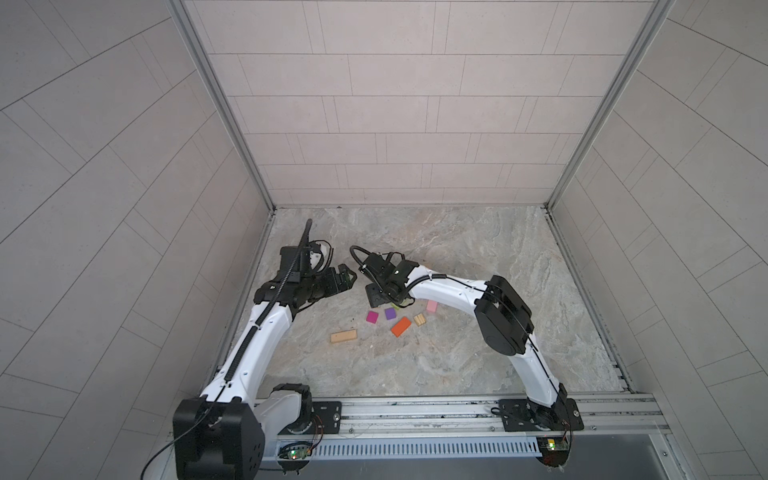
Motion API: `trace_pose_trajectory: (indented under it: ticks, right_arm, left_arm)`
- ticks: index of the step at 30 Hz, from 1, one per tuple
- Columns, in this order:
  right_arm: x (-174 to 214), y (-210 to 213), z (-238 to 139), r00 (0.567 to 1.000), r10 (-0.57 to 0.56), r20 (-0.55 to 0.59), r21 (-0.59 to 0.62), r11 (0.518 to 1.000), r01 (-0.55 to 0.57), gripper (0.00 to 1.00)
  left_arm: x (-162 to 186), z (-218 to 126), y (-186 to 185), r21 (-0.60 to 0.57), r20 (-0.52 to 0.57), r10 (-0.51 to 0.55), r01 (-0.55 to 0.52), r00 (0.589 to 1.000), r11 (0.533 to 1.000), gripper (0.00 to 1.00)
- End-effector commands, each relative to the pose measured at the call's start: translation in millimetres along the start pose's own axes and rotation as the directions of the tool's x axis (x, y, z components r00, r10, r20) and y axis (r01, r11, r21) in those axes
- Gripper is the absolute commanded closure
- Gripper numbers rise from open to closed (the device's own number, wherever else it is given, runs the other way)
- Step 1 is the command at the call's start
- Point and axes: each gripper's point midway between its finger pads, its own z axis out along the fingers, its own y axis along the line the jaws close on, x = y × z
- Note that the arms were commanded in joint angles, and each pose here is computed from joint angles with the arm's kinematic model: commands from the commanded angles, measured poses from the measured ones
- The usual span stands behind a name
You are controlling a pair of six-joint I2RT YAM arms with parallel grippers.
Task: Build the wood block tower
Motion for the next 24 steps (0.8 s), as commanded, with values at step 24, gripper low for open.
trace_pose_trajectory:
  ticks: [24]
  right_arm:
    - [7, -52, 9, 0.997, -0.076, -0.017, 0.215, 0.974, 0.078, 0.38]
  left_arm:
    - [0, -1, 0, 0.011, 0.01, -0.003, 0.003, 1.0, 1.0, 0.05]
